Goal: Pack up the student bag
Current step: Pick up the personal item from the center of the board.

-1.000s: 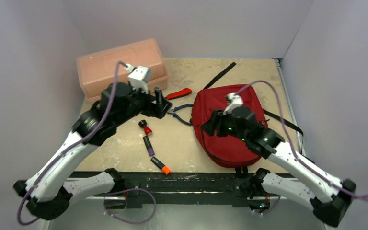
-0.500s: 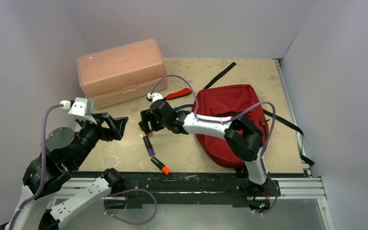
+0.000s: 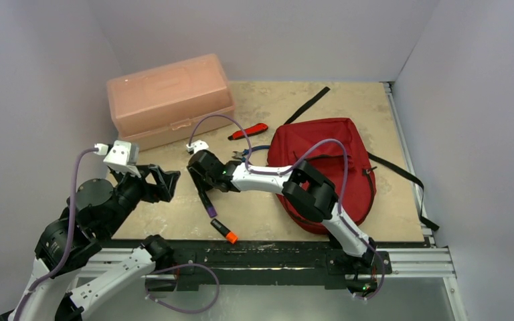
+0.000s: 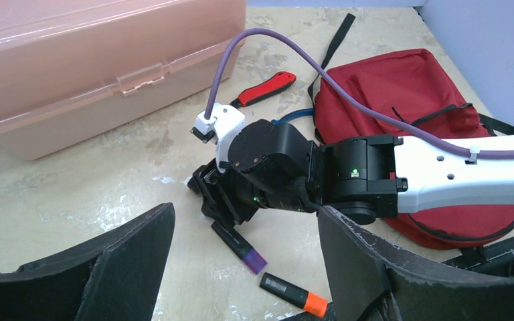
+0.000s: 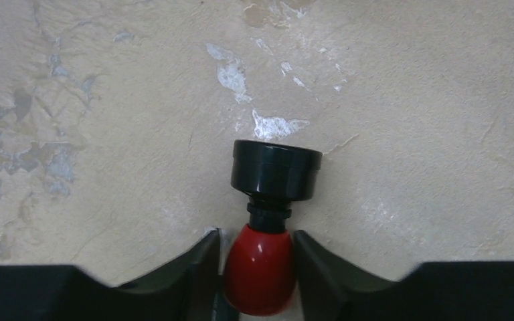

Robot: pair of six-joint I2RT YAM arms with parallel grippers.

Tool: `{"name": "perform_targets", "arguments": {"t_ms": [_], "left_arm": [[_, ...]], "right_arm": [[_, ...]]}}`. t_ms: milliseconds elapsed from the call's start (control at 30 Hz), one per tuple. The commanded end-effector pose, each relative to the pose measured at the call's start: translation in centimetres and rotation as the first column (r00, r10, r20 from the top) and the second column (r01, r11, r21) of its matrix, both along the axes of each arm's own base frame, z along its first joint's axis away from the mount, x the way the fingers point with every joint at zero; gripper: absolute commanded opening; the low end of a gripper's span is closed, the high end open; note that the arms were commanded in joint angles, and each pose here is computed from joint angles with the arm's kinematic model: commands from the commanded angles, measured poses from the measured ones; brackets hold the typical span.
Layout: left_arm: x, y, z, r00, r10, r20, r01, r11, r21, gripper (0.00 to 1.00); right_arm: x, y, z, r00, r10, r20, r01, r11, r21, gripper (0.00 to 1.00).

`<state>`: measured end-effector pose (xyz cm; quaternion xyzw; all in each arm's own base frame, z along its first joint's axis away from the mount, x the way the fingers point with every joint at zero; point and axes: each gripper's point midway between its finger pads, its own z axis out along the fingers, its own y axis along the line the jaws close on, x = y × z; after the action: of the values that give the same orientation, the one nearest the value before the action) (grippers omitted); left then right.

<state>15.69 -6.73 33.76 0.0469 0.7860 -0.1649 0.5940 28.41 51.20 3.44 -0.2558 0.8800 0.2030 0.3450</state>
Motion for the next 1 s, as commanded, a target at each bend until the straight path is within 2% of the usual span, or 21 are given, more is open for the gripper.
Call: {"name": "perform_targets", "arguments": {"t_ms": [0,167,233,367,467,533,633,767,833,967], "left_arm": [[0.0,-0.2,0.1,1.0,-0.005,0.004,0.005,1.0,-0.014,0.78],[0.7,-1.2,-0.2,1.0,-0.02,-0.008,0.02,1.0,-0.011,0.78],[1.3,-2.3,-0.4,0.999,-0.04,-0.021,0.04,0.999,-0.011,0.78],[3.0,-5.4,-0.8,0.994,-0.097,-0.048,0.095,0.995,-0.042,0.78],[4.6,-9.7,-1.6,0.974,-0.206,-0.095,0.198,0.977,-0.079,0.78],[5.6,-13.4,-2.4,0.939,-0.311,-0.143,0.299,0.949,-0.1,0.71],[6.9,-19.2,-4.5,0.851,-0.474,-0.226,0.464,0.88,-0.099,0.7],[8.3,-25.5,-6.5,0.804,-0.527,-0.275,0.556,0.831,0.035,0.71],[8.6,-28.1,-7.6,0.786,-0.536,-0.31,0.579,0.813,0.062,0.71],[9.1,-31.9,-9.4,0.751,-0.541,-0.377,0.571,0.82,-0.04,0.71]], "right_arm": [[0.9,0.0,2.6,0.997,-0.038,0.062,0.039,0.999,-0.009,0.41],[1.2,-1.7,8.0,0.993,-0.079,0.089,0.072,0.994,0.087,0.07],[1.5,-3.7,10.7,0.989,-0.117,0.092,0.104,0.986,0.133,0.0],[1.0,-10.4,16.7,0.977,-0.198,0.08,0.173,0.954,0.246,0.0],[-0.2,-17.4,17.9,0.965,-0.263,0.016,0.247,0.925,0.289,0.0],[-1.9,-22.7,17.0,0.945,-0.328,0.0,0.315,0.909,0.274,0.0],[-4.6,-29.2,17.3,0.904,-0.428,-0.002,0.413,0.871,0.267,0.0],[-7.5,-36.3,14.9,0.816,-0.573,-0.078,0.575,0.792,0.206,0.0],[-8.4,-37.3,14.9,0.794,-0.598,-0.111,0.605,0.756,0.251,0.0],[-9.4,-39.5,13.2,0.694,-0.691,-0.2,0.72,0.661,0.213,0.0]]}}
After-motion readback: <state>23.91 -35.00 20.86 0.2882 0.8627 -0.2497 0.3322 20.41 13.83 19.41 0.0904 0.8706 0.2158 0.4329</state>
